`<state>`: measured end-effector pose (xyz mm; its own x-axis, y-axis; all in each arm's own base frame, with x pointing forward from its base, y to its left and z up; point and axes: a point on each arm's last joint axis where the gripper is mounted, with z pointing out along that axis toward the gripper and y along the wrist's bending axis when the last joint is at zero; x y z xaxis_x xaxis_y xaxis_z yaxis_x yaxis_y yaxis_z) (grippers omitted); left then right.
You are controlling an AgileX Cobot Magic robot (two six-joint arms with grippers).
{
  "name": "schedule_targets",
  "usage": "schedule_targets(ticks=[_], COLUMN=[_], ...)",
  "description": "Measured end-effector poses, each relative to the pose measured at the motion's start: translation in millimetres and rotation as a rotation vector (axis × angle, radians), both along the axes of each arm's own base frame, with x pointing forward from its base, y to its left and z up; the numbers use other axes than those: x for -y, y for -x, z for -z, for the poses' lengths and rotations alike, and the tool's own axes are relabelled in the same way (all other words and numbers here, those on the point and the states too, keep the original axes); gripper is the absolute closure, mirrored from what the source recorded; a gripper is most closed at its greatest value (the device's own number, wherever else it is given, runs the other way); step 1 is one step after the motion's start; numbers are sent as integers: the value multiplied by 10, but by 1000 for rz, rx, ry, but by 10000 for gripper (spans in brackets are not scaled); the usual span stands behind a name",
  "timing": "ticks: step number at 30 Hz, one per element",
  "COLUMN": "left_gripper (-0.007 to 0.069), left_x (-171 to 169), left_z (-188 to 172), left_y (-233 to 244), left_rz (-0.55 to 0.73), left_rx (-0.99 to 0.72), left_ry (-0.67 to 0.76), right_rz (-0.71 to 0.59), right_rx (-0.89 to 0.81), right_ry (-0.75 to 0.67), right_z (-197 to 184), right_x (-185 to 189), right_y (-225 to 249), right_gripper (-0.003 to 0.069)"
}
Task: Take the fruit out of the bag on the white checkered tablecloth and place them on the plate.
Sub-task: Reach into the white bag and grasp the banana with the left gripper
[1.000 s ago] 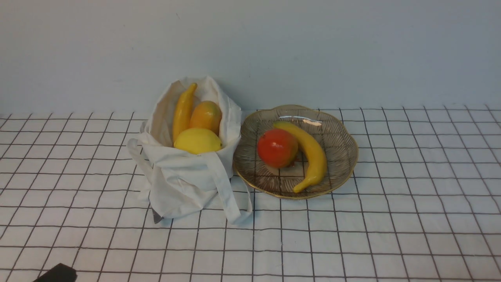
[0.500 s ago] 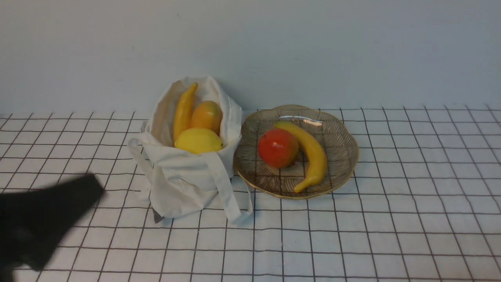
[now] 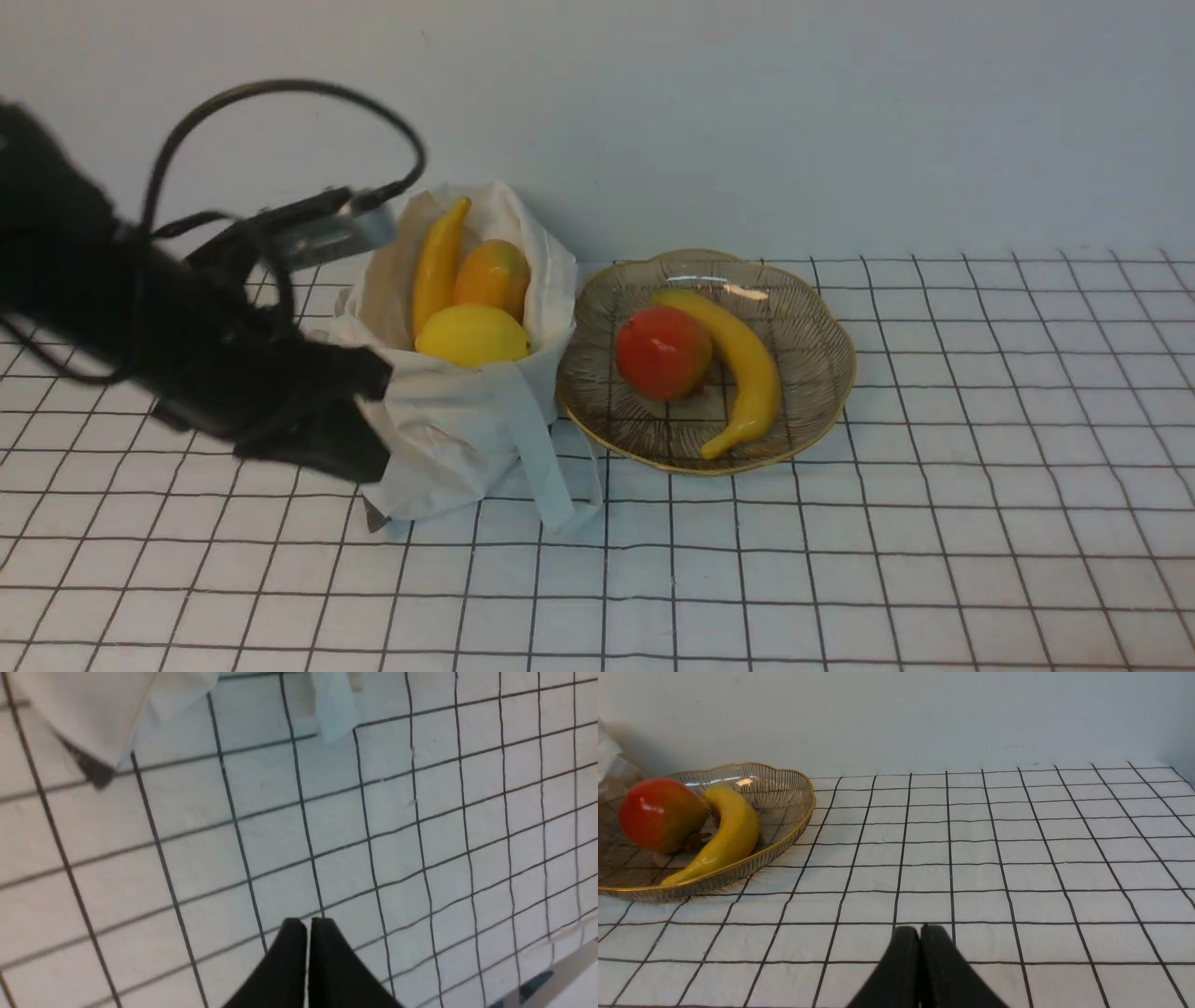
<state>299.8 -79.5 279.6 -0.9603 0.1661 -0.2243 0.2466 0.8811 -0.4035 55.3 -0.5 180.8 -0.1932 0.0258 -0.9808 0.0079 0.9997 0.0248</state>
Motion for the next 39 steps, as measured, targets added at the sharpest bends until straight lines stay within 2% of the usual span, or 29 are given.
schedule_targets(ticks=[3, 10, 13, 16, 17, 18, 19, 22, 26, 34, 39], left_gripper=[632, 623, 584, 529, 487, 487, 419, 327, 246, 230, 230], left_x=[155, 542, 646, 697, 715, 717, 743, 759, 761, 722, 741], left_z=[-67, -190, -155, -84, -44, -65, 22, 112, 237, 396, 547], left_y=[-257, -895, -1176, -1386, -1480, -1486, -1628, -1800, -1943, -2060, -2111], left_rz=[18, 30, 17, -38, -71, -74, -120, -159, -166, -161, -165], left_rx=[37, 233, 306, 346, 359, 367, 389, 432, 493, 555, 552], left_ry=[-74, -372, -445, -464, -469, -465, -459, -438, -451, -534, -532], right_rz=[0, 0, 0, 0, 0, 0, 0, 0, 0, 0, 0], right_rx=[0, 0, 0, 0, 0, 0, 0, 0, 0, 0, 0], right_ry=[0, 0, 0, 0, 0, 0, 0, 0, 0, 0, 0], right_z=[0, 0, 0, 0, 0, 0, 0, 0, 0, 0, 0], right_x=[0, 0, 0, 0, 0, 0, 0, 0, 0, 0, 0], right_y=[0, 0, 0, 0, 0, 0, 0, 0, 0, 0, 0], right_gripper=[673, 673, 673, 673, 673, 673, 673, 673, 673, 673, 673])
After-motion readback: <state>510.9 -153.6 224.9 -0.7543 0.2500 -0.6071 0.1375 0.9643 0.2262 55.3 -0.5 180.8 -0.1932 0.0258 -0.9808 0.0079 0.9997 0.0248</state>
